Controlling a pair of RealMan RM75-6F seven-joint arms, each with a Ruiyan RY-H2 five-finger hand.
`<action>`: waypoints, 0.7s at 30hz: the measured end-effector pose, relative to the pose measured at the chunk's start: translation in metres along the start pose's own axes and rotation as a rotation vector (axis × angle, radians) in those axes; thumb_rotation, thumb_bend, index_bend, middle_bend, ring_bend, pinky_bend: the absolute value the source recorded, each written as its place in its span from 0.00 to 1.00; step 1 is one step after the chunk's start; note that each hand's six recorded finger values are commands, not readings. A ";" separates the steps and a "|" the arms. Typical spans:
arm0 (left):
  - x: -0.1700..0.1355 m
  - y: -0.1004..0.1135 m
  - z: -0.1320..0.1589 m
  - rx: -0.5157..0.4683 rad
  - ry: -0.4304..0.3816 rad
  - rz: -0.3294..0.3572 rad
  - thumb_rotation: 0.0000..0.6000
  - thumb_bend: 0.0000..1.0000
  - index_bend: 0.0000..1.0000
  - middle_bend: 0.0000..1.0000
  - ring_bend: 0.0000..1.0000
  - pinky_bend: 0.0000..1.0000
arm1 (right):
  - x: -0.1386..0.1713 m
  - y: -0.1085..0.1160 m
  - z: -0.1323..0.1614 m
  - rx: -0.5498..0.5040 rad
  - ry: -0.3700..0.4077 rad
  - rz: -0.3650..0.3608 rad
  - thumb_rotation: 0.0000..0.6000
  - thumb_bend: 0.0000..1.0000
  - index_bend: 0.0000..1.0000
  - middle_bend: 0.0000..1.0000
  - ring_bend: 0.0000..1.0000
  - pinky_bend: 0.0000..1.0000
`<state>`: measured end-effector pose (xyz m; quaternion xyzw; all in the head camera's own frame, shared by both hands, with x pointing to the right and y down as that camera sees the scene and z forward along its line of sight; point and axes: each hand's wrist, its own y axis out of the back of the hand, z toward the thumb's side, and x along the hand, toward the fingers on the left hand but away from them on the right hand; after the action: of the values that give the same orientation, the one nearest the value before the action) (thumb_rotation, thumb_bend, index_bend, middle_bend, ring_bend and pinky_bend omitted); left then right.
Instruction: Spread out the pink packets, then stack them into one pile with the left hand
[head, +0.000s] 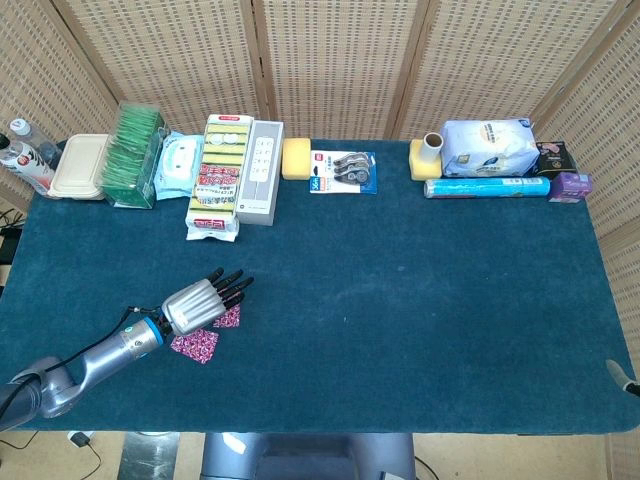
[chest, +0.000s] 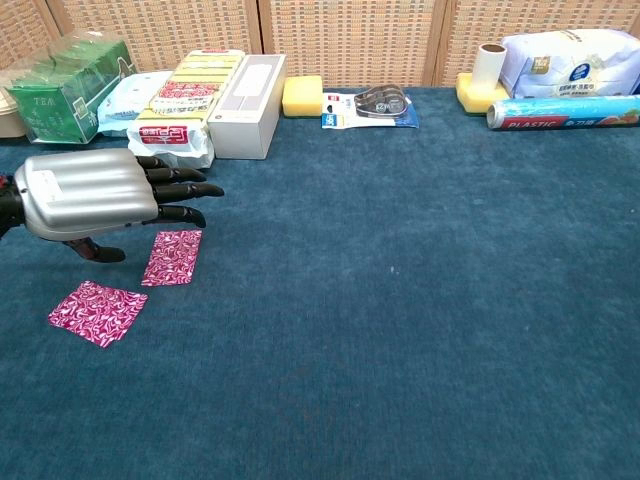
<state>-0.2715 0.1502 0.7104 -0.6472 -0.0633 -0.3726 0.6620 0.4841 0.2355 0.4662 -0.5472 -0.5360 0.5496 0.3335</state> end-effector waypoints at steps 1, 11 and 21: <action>0.002 0.000 0.002 0.010 -0.005 -0.002 1.00 0.22 0.16 0.00 0.00 0.22 | 0.000 0.000 0.000 0.000 0.000 -0.001 1.00 0.23 0.18 0.05 0.00 0.00; 0.011 0.006 0.010 0.022 -0.014 0.006 1.00 0.24 0.16 0.00 0.00 0.22 | 0.000 0.001 -0.001 -0.003 -0.001 -0.001 1.00 0.23 0.18 0.05 0.00 0.00; 0.013 0.002 0.015 0.036 -0.023 -0.008 1.00 0.24 0.16 0.00 0.00 0.23 | 0.000 0.002 -0.002 -0.002 -0.005 -0.004 1.00 0.23 0.18 0.05 0.00 0.00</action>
<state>-0.2550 0.1586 0.7180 -0.6391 -0.0800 -0.3667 0.6713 0.4864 0.2354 0.4651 -0.5449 -0.5386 0.5497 0.3328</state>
